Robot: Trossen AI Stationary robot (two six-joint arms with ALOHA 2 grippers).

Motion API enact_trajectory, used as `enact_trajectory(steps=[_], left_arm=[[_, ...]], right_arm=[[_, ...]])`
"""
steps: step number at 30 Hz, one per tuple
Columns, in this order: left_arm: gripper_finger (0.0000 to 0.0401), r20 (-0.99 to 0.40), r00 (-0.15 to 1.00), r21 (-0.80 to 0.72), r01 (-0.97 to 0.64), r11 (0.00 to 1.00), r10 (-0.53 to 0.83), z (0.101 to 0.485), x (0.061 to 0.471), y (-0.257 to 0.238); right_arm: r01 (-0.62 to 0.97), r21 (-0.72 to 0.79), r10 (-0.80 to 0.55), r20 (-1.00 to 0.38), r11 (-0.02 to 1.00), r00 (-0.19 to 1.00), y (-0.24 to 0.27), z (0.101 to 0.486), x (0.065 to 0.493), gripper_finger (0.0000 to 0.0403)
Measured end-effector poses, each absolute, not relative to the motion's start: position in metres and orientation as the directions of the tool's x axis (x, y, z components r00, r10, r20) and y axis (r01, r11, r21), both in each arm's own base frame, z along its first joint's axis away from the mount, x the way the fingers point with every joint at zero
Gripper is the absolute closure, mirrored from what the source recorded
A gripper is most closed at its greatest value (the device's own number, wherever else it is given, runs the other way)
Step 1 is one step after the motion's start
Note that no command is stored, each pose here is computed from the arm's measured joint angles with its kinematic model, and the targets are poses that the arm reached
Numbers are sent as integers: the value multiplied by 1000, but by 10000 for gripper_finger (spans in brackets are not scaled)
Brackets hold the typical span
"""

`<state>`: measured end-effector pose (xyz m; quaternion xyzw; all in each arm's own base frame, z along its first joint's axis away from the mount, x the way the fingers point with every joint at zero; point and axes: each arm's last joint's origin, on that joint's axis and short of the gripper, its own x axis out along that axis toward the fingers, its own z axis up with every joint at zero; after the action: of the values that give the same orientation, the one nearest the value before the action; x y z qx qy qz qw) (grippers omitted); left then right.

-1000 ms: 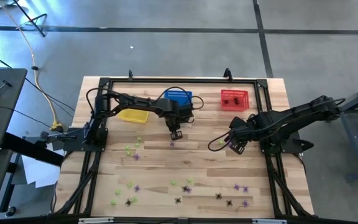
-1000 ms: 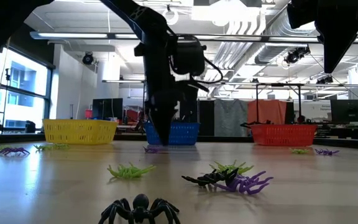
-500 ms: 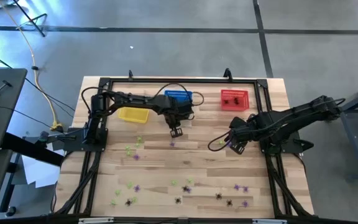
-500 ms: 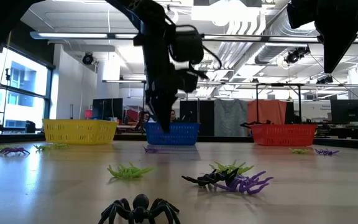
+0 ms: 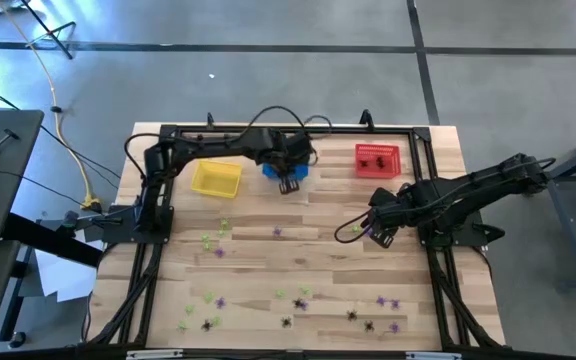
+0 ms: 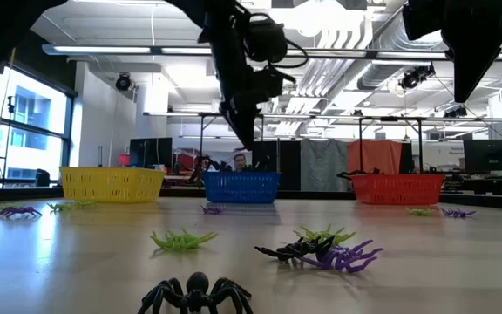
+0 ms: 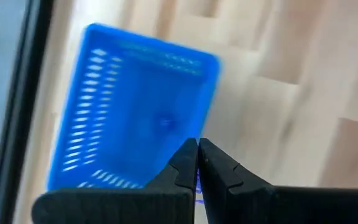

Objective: Sort Halloween decoration
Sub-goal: Put the purple spider toy into the blue bin

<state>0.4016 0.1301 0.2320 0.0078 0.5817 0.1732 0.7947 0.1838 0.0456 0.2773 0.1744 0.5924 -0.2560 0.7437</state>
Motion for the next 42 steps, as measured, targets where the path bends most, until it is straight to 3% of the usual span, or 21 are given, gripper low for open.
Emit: enact_trajectory(steps=[7,14,22,31,42], left_arm=[[401,-912,248,215,-387,897,326,228,383,181],[401,-923,256,138,-471,871,285,226,366,214],[400,-934,294,40,-473,880,201,225,367,210],[399,-934,300,58,-413,909,196,225,379,187],[324,-931,289,103,-383,918,225,226,382,183]], right_arm=[[590,-40,-172,-970,806,169,46,277,184,273],[590,-38,-172,-970,806,173,46,277,184,273],[591,-38,-172,-970,806,173,46,277,184,273],[590,-38,-173,-970,806,173,46,277,184,273],[590,-38,-172,-970,806,173,46,277,184,273]])
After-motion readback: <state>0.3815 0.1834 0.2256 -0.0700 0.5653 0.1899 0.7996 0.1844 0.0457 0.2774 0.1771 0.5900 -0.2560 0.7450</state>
